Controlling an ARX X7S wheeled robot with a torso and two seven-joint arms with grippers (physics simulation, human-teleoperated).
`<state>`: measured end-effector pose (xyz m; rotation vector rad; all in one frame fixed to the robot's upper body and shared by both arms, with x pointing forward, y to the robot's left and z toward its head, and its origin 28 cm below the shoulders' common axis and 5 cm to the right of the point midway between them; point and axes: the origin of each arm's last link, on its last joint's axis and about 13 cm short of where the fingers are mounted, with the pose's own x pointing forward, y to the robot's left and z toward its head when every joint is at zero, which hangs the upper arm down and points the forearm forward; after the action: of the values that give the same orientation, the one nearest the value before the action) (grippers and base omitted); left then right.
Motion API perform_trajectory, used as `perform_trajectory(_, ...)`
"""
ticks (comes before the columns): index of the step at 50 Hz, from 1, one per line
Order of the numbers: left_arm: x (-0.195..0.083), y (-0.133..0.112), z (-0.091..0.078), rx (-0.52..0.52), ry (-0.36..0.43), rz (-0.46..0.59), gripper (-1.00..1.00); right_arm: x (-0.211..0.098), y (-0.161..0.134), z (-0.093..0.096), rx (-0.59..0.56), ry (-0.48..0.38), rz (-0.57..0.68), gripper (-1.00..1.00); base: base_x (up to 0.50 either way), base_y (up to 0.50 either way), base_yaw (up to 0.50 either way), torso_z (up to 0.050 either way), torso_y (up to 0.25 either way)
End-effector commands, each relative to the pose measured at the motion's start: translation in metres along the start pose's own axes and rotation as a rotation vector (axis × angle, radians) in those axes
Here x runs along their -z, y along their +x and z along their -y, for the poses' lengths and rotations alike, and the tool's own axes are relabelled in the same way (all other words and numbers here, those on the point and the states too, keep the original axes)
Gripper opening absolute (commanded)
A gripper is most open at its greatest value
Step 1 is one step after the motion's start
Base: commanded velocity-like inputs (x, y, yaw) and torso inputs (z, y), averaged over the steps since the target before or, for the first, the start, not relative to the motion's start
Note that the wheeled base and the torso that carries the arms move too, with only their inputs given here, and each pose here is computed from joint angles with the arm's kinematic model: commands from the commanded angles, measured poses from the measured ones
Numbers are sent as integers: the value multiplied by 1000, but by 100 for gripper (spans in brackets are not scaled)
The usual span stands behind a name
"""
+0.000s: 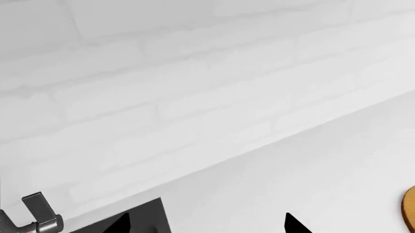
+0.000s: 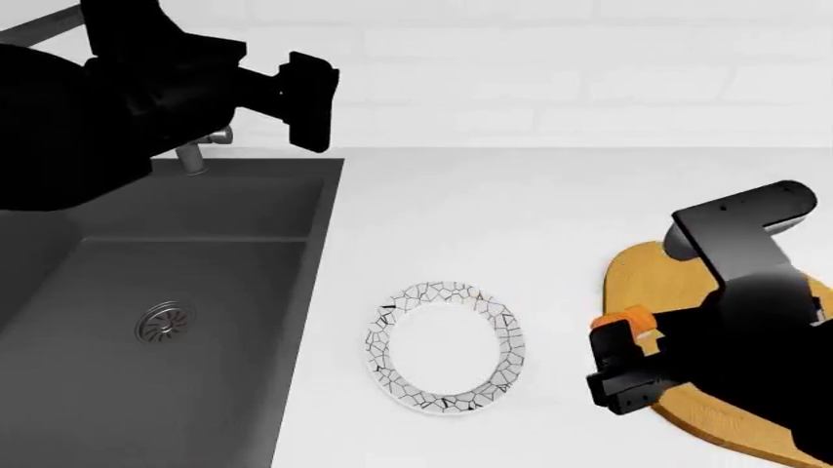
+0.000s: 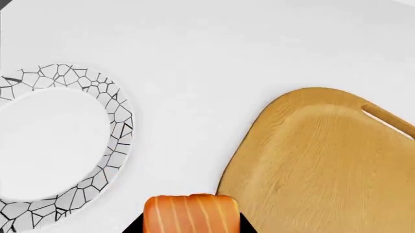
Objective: Pick the sushi from the plate and place it on the cutting board. Then pick the condiment bottle from the cabinet and place it next to the cutting board.
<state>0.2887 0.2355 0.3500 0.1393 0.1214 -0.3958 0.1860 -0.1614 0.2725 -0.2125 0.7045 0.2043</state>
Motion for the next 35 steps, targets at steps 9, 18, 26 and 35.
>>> perform_trajectory(9,-4,-1,3,8,5,12,100,7,-12,27,161,36,-32,-100,0,0,0,0,0)
perform_trajectory(18,-1,0,2,5,6,3,100,6,3,36,204,39,-63,-100,0,0,0,0,0)
perform_trajectory(26,2,1,1,2,5,-3,100,3,22,37,217,21,-86,-100,0,0,0,0,0)
perform_trajectory(35,4,0,1,1,5,-10,100,0,35,46,270,24,-99,-100,0,0,0,0,0)
